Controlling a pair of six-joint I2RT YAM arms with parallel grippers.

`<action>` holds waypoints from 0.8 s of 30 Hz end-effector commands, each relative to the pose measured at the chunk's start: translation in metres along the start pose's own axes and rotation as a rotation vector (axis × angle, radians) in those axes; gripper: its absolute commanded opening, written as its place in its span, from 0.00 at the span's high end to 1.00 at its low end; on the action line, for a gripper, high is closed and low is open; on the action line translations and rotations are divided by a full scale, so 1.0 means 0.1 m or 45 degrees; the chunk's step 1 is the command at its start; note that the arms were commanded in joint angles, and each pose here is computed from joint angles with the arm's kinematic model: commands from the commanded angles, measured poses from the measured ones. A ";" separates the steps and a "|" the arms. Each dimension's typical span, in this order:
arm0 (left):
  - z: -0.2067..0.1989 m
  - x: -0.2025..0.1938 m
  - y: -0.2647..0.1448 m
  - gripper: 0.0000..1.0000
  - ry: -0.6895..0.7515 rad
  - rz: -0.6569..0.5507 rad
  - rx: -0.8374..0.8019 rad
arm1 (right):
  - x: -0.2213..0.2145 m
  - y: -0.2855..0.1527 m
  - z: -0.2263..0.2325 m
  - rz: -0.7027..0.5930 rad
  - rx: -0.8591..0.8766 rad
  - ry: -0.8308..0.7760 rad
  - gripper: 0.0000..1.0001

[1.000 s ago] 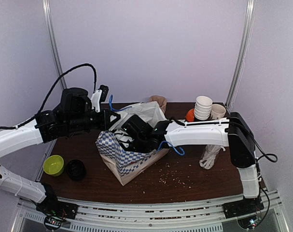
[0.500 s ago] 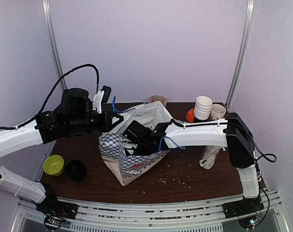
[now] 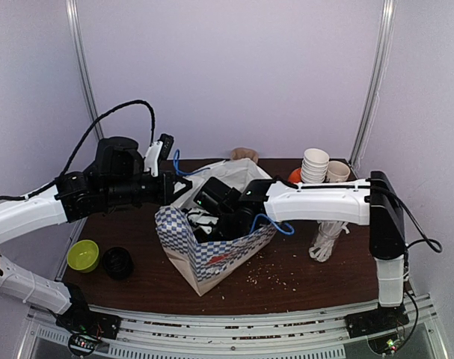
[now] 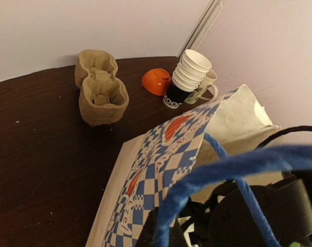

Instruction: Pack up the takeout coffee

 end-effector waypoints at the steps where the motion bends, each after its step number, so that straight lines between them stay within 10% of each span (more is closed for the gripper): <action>1: -0.06 0.03 0.02 1.00 0.017 -0.011 -0.036 | 0.29 -0.50 0.06 -0.176 -0.013 0.018 0.00; 24: -0.05 -0.04 0.02 1.00 0.027 0.010 -0.042 | 0.53 -1.44 0.14 -0.475 0.028 0.045 0.00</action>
Point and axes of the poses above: each gripper's point midway between its finger pads, its own y axis out along the fingers, its own z axis along the line the jaws close on, x = y × z, the point moved 2 cm from there along -y, back along the fingers, and after that the axes turned 2 degrees about y, right-handed, at the moved point
